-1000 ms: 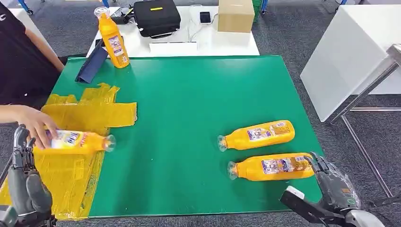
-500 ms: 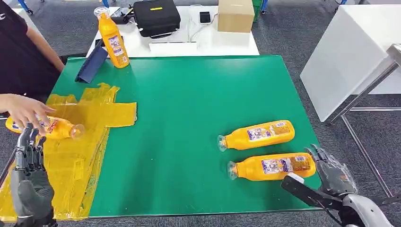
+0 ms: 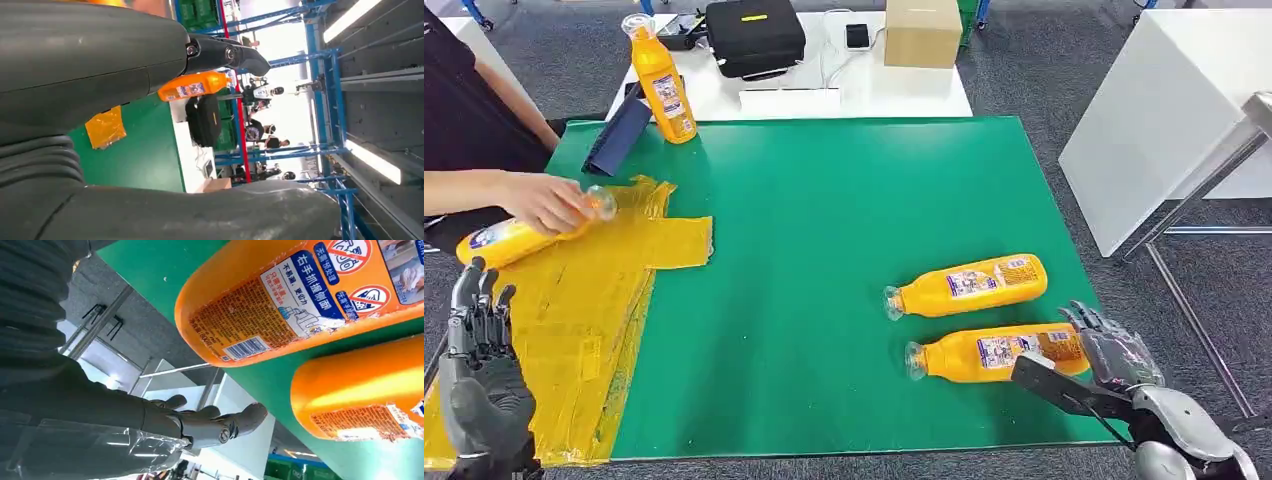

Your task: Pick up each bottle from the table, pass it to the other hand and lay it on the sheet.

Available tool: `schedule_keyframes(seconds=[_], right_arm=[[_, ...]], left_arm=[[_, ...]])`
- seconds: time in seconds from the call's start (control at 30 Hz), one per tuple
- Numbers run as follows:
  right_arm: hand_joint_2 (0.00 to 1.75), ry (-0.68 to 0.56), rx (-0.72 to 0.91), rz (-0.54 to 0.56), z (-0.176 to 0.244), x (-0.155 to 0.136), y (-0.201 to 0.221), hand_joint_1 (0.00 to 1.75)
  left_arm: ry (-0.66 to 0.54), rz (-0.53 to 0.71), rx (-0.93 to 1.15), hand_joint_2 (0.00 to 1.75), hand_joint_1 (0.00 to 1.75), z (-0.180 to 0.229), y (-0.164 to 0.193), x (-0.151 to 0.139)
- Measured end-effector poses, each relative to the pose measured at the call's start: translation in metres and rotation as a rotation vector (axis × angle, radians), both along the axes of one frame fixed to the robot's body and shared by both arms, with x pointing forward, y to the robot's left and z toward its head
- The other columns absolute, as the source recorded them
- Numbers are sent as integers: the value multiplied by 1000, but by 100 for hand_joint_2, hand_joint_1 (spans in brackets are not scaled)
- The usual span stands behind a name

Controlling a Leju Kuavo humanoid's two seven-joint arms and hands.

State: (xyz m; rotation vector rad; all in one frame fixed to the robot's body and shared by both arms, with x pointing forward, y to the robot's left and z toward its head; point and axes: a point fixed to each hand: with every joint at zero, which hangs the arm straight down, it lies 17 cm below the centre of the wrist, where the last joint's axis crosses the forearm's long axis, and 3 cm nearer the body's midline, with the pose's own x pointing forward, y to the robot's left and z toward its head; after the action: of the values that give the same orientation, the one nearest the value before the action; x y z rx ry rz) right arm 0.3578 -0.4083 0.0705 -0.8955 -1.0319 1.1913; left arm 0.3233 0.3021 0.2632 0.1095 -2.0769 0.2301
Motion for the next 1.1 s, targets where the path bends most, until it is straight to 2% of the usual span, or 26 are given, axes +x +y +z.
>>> schedule_keyframes(seconds=[0.27,0.6,0.63,0.67,0.87,1.1], right_arm=[[175,70,-47,36,-20,8,6,0],[175,132,-62,105,-47,21,34,0],[175,146,-63,118,-50,20,38,138],[175,162,-63,135,-54,19,42,173],[175,240,-87,215,-74,11,49,175],[175,261,-116,239,-78,11,45,175]], left_arm=[[-19,-13,-22,0,0,6,0,3],[-33,-33,-28,0,0,12,-5,7],[-34,-35,-33,0,0,13,-5,7],[-37,-36,-36,0,0,14,-5,7],[-50,-40,-47,0,0,18,-3,11],[-59,-43,-50,0,0,22,-3,12]])
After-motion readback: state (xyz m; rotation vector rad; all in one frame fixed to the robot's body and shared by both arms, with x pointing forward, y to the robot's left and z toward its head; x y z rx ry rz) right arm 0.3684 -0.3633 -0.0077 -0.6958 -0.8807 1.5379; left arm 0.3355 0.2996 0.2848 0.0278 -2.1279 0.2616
